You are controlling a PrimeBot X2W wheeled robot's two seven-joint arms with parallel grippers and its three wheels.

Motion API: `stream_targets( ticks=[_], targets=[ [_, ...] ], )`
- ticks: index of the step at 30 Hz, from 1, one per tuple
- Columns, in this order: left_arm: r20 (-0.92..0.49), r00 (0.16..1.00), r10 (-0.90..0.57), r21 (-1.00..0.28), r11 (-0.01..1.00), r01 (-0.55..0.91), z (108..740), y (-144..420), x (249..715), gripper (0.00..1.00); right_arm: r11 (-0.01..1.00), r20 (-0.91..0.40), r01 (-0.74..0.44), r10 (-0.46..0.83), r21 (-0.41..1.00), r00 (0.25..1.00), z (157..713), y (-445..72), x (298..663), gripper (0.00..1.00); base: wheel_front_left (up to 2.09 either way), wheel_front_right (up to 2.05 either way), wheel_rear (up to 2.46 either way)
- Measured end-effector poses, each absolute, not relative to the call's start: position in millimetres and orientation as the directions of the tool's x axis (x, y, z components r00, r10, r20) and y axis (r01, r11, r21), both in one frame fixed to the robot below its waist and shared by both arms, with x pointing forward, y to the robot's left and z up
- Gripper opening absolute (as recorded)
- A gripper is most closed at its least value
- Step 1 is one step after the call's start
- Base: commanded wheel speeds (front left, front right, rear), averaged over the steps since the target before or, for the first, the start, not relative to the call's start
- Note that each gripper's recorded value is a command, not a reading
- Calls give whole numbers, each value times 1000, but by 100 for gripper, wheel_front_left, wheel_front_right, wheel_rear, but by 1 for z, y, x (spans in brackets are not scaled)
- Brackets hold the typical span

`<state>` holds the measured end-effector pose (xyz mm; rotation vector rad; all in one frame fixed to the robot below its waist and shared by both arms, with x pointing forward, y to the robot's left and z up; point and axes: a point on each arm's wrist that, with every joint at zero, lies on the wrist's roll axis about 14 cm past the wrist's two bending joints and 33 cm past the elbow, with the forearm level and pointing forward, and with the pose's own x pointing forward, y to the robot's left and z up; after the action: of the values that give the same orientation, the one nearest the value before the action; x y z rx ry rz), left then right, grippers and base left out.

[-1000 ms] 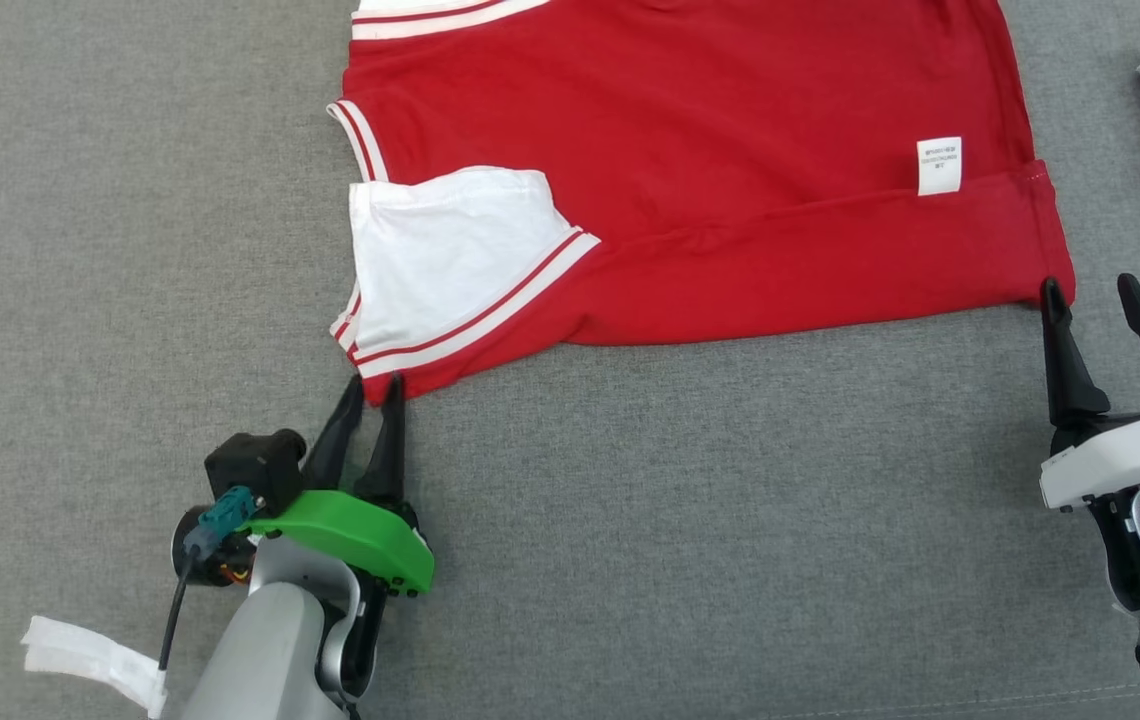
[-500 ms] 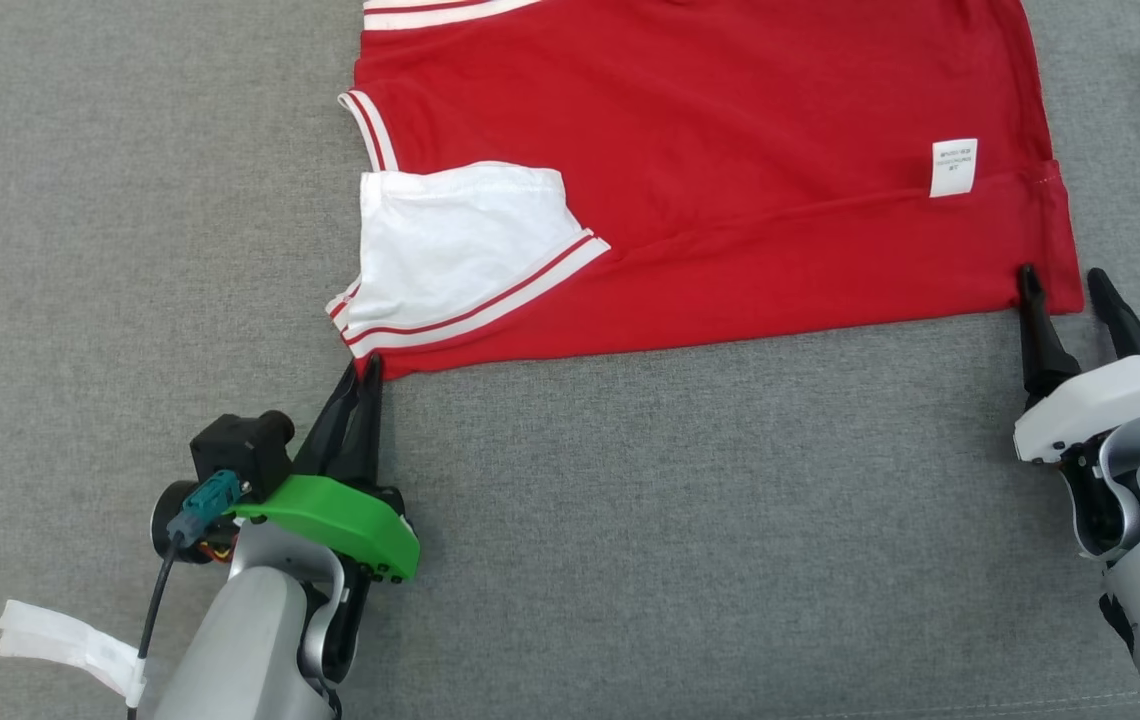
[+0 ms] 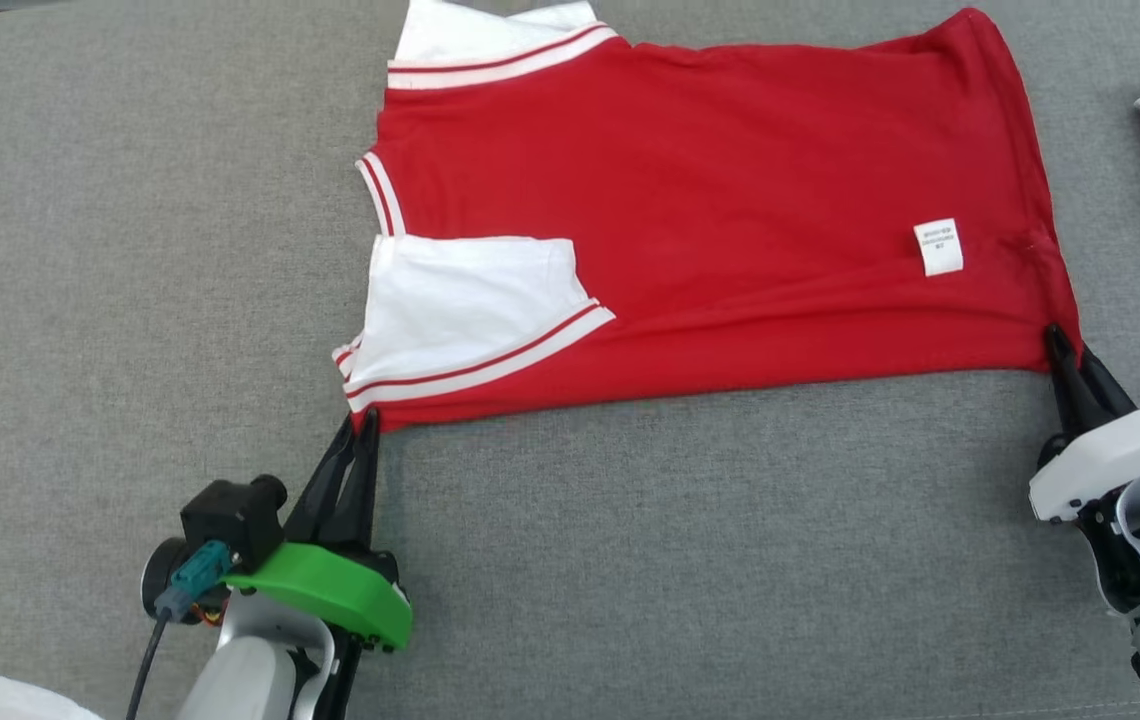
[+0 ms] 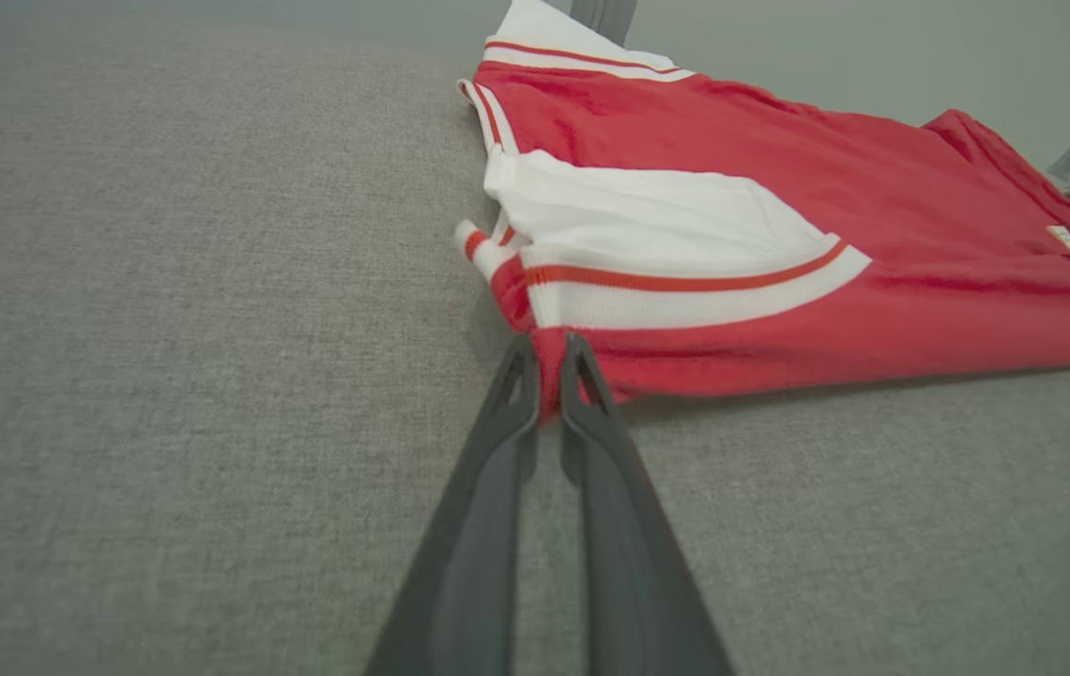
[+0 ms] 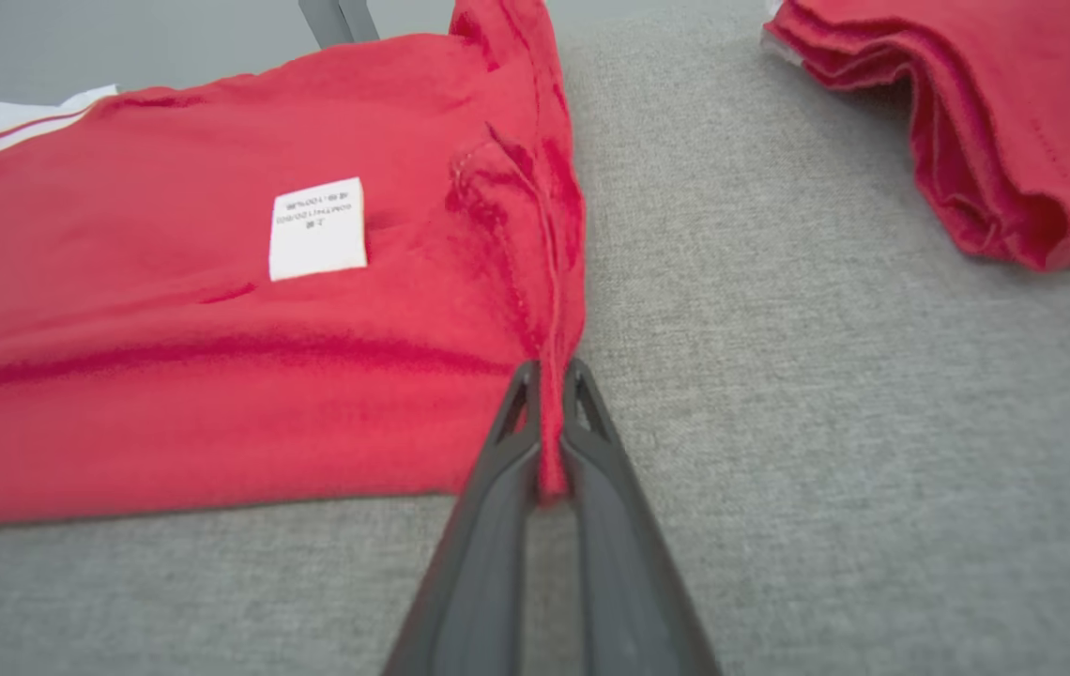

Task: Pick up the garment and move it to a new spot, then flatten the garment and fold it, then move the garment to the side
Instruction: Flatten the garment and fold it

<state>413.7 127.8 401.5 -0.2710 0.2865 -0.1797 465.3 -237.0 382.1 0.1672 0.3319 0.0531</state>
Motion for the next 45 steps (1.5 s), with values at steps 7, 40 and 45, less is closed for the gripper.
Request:
stream_targets(
  ticks=[7, 40, 45],
  targets=[
    [-287, 928, -239, -307, 940, 147, 403, 120, 381, 0, 986, -300, -29, 78, 162, 951, 392, -249, 438, 0, 0, 0, 0],
    [-135, 901, -412, 26, 908, 419, 549, 115, 500, 100, 989, -226, -71, 100, 133, 969, 415, -247, 425, 100, 0, 0, 0],
    [-343, 828, -444, 17, 878, 478, 524, 106, 563, 100, 990, -230, -74, 101, 121, 968, 408, -247, 439, 100, 0, 0, 0]
  ],
)
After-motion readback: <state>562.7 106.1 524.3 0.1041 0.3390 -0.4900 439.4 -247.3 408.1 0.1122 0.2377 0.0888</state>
